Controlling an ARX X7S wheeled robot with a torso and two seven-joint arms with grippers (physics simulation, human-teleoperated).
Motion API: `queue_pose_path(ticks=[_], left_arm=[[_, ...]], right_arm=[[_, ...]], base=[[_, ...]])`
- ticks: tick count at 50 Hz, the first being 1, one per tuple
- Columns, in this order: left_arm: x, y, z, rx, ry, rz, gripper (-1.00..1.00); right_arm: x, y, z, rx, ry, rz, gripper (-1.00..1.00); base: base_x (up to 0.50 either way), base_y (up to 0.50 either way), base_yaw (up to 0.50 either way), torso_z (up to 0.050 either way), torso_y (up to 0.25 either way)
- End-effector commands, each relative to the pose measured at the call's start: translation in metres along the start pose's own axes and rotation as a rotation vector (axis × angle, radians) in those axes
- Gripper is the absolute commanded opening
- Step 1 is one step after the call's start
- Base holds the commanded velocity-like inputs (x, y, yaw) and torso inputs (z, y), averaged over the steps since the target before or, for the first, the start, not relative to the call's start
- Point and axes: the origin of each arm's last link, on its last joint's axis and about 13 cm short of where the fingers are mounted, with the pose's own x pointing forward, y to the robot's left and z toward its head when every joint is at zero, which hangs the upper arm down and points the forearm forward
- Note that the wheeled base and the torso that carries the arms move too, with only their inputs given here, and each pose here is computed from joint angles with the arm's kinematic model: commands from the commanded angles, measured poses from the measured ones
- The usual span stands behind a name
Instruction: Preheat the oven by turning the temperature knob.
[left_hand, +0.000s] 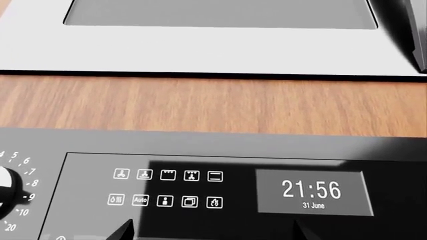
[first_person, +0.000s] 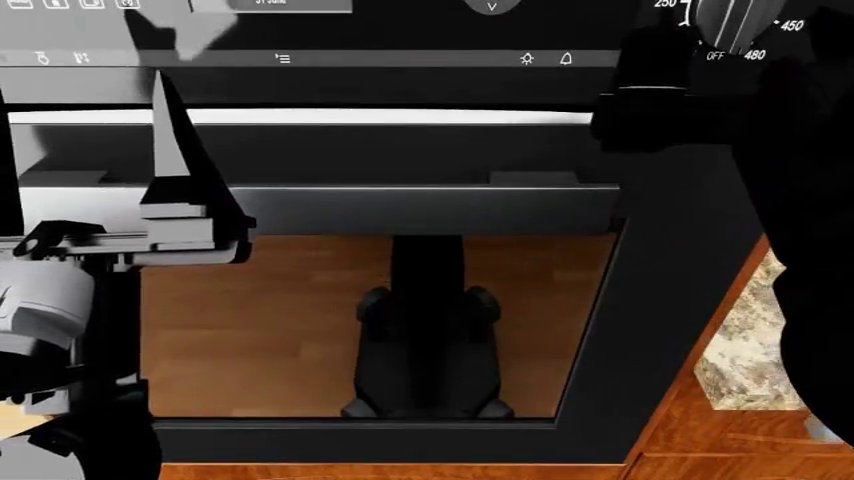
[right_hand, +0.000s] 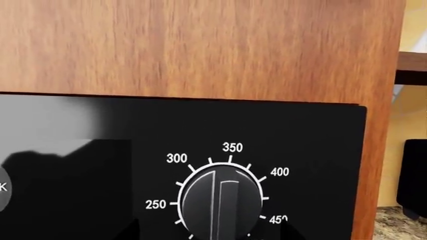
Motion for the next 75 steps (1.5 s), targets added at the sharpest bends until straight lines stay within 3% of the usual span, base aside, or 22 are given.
queue_pose_path(ticks=[1,38,39,75], left_arm=[[-0.001,0.0,0.0,0.001,0.001,-0.001,1.0],[0.001,0.0,-0.002,0.0,0.002,0.0,1.0],[0.001,0.0,-0.002,0.0,0.002,0.0,1.0],[-0.003,-0.002,-0.004,0.006,0.017,-0.015,1.0]], right_arm=[[0.002,-0.002,0.0,0.002,0.002,-0.007,1.0],[0.015,-0.003,-0.006,0.006,0.033,0.002,1.0],[0.015,-0.003,-0.007,0.003,0.032,0.001,-1.0],[0.004,-0.009,0.001,0.021,-0.023,0.001,-1.0]], base=[[0.0,0.0,0.0,0.0,0.0],[0.0,0.0,0.0,0.0,0.0],[0.0,0.0,0.0,0.0,0.0],[0.0,0.0,0.0,0.0,0.0]])
